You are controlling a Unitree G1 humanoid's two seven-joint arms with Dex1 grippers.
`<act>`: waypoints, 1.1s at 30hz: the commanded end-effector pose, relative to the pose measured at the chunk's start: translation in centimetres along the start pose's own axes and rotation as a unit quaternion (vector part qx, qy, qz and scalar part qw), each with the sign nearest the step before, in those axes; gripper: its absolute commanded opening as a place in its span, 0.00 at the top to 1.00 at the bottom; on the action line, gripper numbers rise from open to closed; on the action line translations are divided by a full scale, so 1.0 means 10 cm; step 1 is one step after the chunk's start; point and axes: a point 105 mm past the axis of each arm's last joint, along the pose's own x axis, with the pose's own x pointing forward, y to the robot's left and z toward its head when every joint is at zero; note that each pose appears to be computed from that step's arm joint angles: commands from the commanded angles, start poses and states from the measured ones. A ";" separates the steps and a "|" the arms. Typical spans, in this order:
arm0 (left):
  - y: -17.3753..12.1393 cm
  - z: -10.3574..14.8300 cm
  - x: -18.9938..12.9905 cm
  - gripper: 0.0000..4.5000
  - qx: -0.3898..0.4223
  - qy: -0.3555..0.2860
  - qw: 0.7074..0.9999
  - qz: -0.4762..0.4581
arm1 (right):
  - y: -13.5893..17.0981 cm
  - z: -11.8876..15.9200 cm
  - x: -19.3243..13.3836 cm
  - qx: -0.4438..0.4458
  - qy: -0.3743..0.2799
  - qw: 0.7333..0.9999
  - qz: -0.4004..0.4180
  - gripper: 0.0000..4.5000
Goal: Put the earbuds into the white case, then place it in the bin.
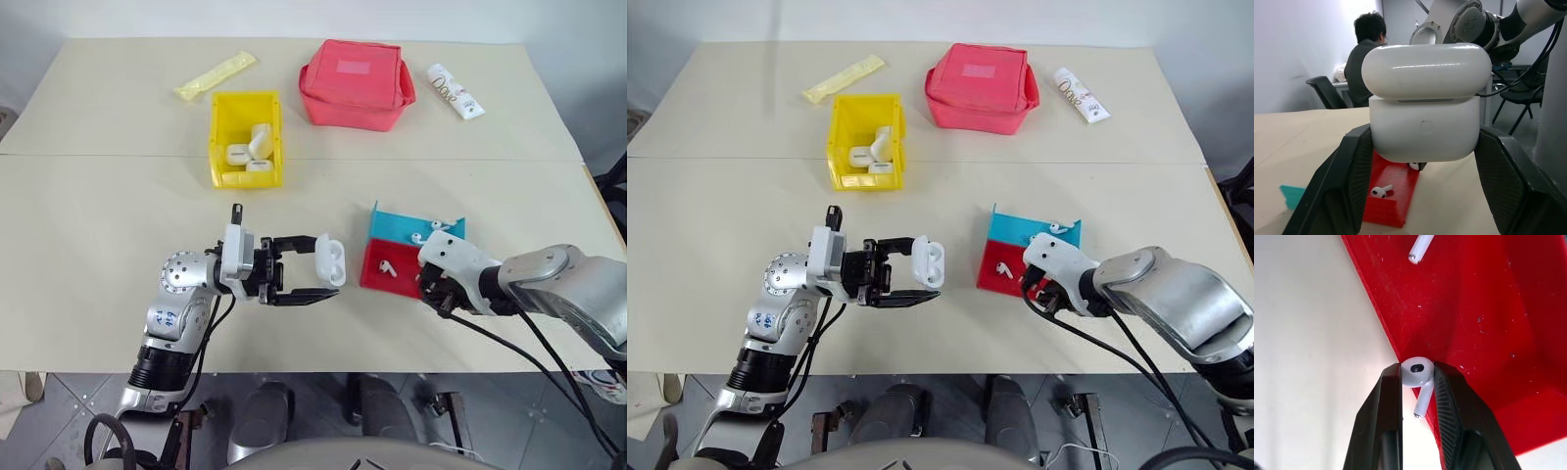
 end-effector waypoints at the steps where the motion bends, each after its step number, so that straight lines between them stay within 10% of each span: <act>1: 0.01 0.05 0.03 0.39 0.008 -0.018 1.000 -0.012 | 0.02 0.30 -0.23 -0.026 -0.105 0.994 -0.007 0.88; 10: 0.09 -0.06 0.07 0.39 -0.018 -0.036 0.998 -0.051 | 0.33 0.84 -0.96 -0.067 -0.432 0.896 0.083 0.88; 21: 0.26 -0.03 0.15 0.39 -0.005 -0.058 0.994 -0.093 | 0.58 1.05 -0.95 -0.039 -0.536 0.822 0.190 0.88; 33: 0.26 0.17 0.24 0.39 0.011 -0.097 0.986 -0.135 | 0.47 1.08 -0.60 -0.028 -0.562 0.807 0.178 0.88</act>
